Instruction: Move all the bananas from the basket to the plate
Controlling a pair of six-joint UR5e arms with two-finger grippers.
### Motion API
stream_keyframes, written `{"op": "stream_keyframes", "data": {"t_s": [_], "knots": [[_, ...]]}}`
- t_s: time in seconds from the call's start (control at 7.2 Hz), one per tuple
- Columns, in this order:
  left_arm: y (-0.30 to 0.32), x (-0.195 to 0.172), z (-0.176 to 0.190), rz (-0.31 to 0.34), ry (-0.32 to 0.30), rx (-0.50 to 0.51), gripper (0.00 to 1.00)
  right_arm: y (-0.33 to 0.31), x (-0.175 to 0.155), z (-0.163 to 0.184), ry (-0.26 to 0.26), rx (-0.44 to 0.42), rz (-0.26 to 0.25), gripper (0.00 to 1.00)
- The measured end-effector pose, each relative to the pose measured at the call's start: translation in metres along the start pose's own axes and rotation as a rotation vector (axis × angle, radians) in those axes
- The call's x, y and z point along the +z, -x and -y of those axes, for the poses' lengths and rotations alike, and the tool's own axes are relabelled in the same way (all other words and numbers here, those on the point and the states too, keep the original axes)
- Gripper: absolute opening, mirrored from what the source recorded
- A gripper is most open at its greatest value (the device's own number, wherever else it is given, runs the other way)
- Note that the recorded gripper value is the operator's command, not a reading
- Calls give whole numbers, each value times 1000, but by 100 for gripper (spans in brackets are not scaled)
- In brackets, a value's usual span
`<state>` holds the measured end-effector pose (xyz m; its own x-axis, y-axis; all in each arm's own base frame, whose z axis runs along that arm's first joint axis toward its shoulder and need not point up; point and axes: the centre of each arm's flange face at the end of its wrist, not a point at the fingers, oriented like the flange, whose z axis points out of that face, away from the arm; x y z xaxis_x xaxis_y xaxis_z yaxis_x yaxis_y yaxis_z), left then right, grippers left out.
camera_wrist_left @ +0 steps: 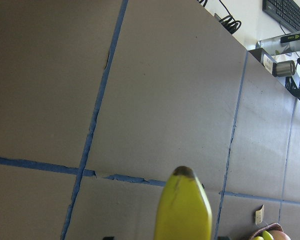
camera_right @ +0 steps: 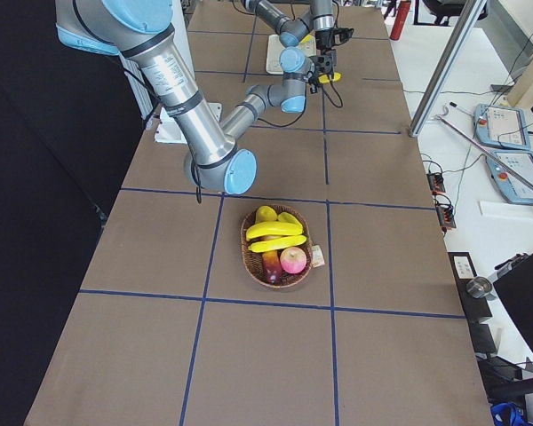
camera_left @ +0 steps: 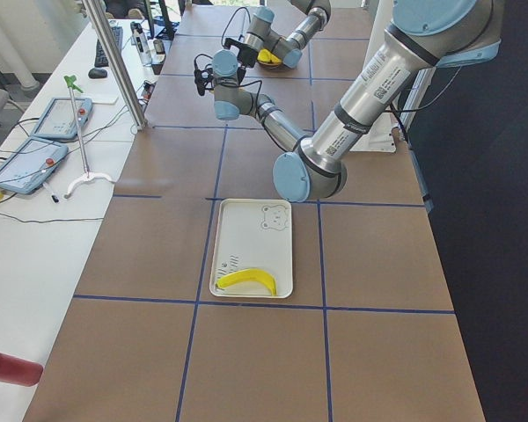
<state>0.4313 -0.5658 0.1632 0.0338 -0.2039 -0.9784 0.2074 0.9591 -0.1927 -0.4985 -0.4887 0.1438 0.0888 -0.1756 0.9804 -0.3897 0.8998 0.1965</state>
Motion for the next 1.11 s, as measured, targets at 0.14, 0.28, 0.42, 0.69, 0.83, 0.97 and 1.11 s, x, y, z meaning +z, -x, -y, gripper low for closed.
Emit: {"op": "stream_keyframes", "data": {"t_s": [0.14, 0.28, 0.42, 0.69, 0.83, 0.97, 1.11], "knots": [[0, 0, 0, 0, 1, -1, 28, 1, 1, -1, -2, 0, 1, 6], [-1, 0, -1, -1, 1, -2, 0, 1, 1, -2, -4, -1, 2, 25], [-1, 0, -1, -1, 1, -3, 0, 1, 1, -2, -4, -2, 2, 88], [0, -3, -1, -3, 0, -3, 0, 0, 0, -1, -6, 1, 0, 99], [1, -4, 0, -3, -1, -9, 0, 0, -1, 2, -9, 4, 0, 99], [2, -5, 1, -2, -3, -15, 0, -1, -5, 7, -12, 6, 1, 99], [3, -5, 1, -1, -4, -18, 0, -5, -13, 16, 1, 7, 3, 99]]}}
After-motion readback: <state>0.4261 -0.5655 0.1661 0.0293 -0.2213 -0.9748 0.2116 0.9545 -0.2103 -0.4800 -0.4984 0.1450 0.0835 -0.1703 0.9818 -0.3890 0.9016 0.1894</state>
